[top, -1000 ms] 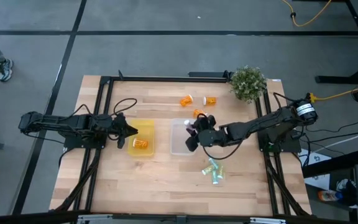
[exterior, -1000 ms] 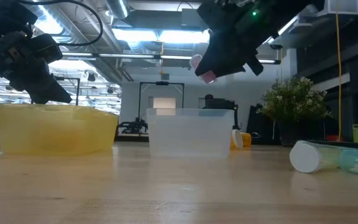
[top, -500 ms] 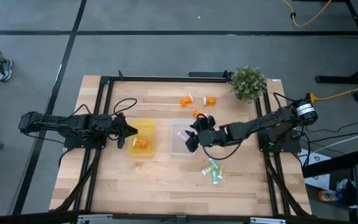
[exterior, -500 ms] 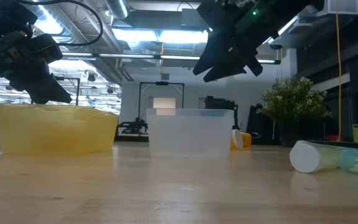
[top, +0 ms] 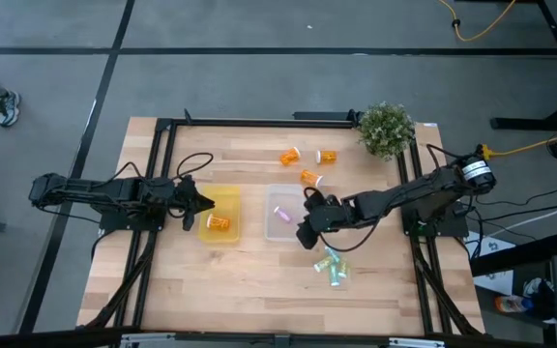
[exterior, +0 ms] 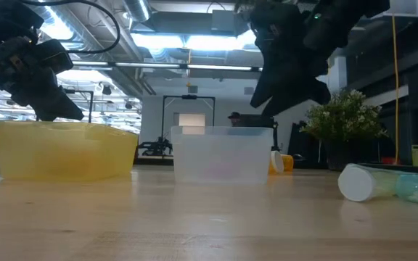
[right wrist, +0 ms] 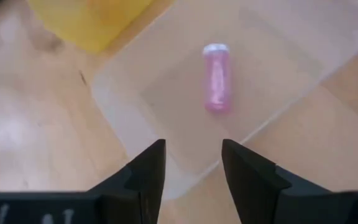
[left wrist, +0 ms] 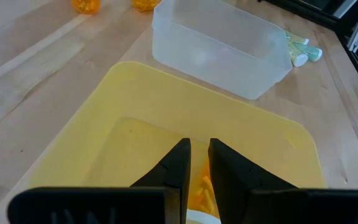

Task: Pick and place medicine bottles into bin by pill shape (circle, oval)
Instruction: Put the green pill bottle into the transparent bin

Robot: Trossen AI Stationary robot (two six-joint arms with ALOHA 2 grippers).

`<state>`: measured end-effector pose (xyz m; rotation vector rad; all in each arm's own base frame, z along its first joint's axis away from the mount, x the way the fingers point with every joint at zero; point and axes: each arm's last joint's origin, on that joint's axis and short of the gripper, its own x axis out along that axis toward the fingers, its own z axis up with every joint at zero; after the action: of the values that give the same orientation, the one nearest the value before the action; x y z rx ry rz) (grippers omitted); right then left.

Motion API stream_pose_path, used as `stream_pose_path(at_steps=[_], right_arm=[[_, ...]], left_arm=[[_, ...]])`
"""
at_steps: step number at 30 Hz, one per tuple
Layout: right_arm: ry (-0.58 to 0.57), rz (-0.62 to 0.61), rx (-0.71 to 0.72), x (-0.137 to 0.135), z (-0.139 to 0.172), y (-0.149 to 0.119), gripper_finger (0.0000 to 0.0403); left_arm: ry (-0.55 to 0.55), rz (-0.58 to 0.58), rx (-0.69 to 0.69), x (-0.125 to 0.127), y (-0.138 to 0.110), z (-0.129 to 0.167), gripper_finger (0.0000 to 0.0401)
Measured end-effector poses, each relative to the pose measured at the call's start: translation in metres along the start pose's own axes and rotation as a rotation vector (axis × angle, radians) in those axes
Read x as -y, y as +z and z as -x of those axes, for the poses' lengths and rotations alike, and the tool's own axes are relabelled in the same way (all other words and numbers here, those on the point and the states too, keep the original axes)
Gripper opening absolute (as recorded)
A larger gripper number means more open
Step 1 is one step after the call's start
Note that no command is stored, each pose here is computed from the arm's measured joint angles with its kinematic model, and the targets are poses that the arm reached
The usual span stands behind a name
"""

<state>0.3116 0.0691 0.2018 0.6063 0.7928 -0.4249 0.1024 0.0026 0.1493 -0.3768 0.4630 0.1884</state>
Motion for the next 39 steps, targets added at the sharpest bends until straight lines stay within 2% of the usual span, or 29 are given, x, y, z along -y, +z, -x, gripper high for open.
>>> stream_pose_path(at_steps=[8, 14, 22, 26, 39], right_arm=[[0.021, 0.019, -0.001, -0.005, 0.031, -0.007, 0.016], [-0.007, -0.007, -0.077, -0.01, 0.046, -0.029, 0.016], [-0.037, -0.087, -0.188, -0.016, 0.058, -0.061, 0.016], [-0.013, -0.063, -0.209, -0.021, 0.063, -0.07, 0.016], [0.034, -0.015, -0.31, -0.024, 0.066, -0.077, 0.016]], left_arm=[[0.0, 0.0, 0.0, 0.0, 0.0, 0.0, 0.005], [0.0, 0.0, 0.0, 0.0, 0.0, 0.0, 0.005], [0.0, 0.0, 0.0, 0.0, 0.0, 0.0, 0.005], [0.0, 0.0, 0.0, 0.0, 0.0, 0.0, 0.005], [0.0, 0.0, 0.0, 0.0, 0.0, 0.0, 0.005]])
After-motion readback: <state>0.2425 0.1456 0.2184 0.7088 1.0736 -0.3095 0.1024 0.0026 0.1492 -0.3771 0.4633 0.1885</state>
